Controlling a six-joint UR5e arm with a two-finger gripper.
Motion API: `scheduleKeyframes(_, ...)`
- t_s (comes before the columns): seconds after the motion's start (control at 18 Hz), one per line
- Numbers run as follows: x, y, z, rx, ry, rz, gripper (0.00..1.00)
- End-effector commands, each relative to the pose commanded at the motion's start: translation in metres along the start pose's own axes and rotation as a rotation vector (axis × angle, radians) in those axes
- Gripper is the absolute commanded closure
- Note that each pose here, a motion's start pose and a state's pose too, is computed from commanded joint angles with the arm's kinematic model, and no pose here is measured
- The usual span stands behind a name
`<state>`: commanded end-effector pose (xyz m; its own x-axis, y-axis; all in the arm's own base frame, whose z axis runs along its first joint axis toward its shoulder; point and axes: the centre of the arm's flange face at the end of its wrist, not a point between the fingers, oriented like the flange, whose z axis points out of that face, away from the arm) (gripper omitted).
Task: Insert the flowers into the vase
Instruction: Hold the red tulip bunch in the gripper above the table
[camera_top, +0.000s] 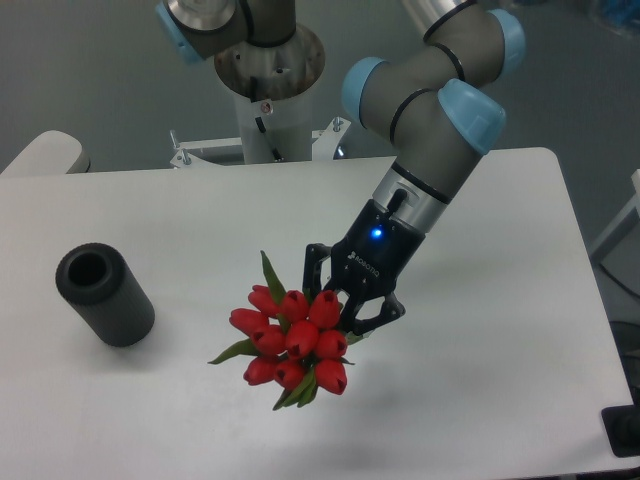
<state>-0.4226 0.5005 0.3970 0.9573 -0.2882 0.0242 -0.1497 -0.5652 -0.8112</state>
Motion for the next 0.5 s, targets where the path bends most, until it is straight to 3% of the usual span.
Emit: scheduleKeyframes(0.5,0.0081,-0.0061,0.005,0.057,0.033,-0.055,0.68)
